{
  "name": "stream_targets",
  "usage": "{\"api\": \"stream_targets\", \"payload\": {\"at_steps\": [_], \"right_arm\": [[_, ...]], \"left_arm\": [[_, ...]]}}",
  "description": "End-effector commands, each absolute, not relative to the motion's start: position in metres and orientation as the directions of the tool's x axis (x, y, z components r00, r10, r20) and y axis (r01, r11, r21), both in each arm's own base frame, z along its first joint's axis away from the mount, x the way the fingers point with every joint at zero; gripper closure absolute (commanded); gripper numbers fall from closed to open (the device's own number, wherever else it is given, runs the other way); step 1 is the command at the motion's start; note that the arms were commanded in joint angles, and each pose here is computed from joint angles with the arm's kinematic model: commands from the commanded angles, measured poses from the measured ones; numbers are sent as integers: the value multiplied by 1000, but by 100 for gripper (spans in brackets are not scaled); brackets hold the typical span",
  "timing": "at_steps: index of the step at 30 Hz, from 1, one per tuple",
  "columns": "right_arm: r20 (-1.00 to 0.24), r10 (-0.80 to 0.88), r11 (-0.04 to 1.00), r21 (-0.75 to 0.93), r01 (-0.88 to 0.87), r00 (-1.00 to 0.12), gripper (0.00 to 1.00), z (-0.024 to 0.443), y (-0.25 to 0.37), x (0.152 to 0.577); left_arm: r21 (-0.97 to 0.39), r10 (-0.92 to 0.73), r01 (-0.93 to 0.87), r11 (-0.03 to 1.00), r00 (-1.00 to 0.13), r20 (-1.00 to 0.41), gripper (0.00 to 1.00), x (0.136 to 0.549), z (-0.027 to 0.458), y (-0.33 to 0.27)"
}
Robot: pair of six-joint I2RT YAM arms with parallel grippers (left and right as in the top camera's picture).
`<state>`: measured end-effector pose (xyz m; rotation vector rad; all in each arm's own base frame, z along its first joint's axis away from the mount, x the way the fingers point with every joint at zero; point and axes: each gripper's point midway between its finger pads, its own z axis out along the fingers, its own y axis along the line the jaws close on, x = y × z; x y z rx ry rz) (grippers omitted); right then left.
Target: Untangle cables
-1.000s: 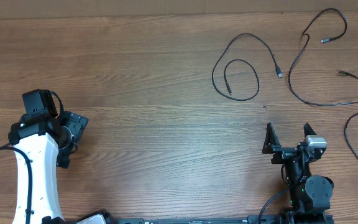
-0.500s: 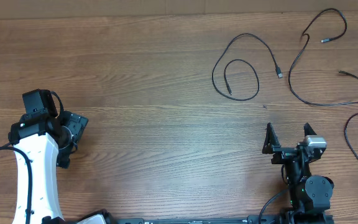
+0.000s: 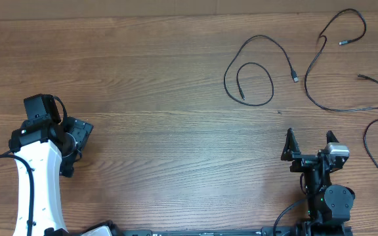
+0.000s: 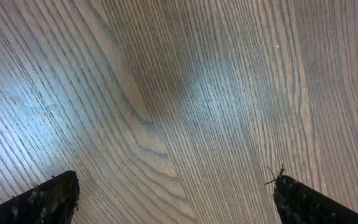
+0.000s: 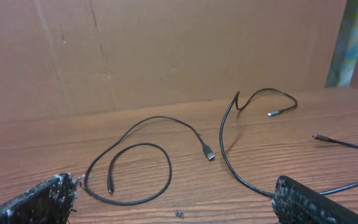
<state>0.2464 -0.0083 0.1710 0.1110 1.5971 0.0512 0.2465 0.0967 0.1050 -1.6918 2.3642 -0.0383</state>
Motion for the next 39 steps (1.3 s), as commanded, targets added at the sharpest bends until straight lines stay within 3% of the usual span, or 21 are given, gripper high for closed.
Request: {"api": "stream_targets", "payload": {"at_steps": [1,10,13,16,19,24,30,39], "right_arm": [[-995,99,994,98,41,-20,0,169,-9,246],[-995,99,994,98,41,-20,0,169,-9,246],[-995,99,994,98,41,-20,0,170,-9,246],[-995,99,994,98,41,-20,0,170,-9,246],[-995,99,994,98,41,-20,0,170,-9,246],[-995,99,994,98,41,-20,0,170,-9,246],[-995,99,994,98,42,-20,0,170,-9,246],[-995,99,994,98,42,-20,0,170,-9,246]], "left_arm": [[-175,-940,-931,321,-290,-181,1,248,110,97],[-190,-941,-927,324,-296,-164,0,249,110,94],[-248,-890,-855,456,-436,-133,0,259,111,79],[-415,-749,-650,636,-650,-129,0,281,123,47],[-489,-661,-528,694,-737,-143,0,286,131,30],[-480,-549,-401,781,-807,-218,0,276,143,23],[-518,-478,-247,819,-794,-377,0,258,190,5],[-494,-298,100,863,-690,-660,0,186,260,-47]]}}
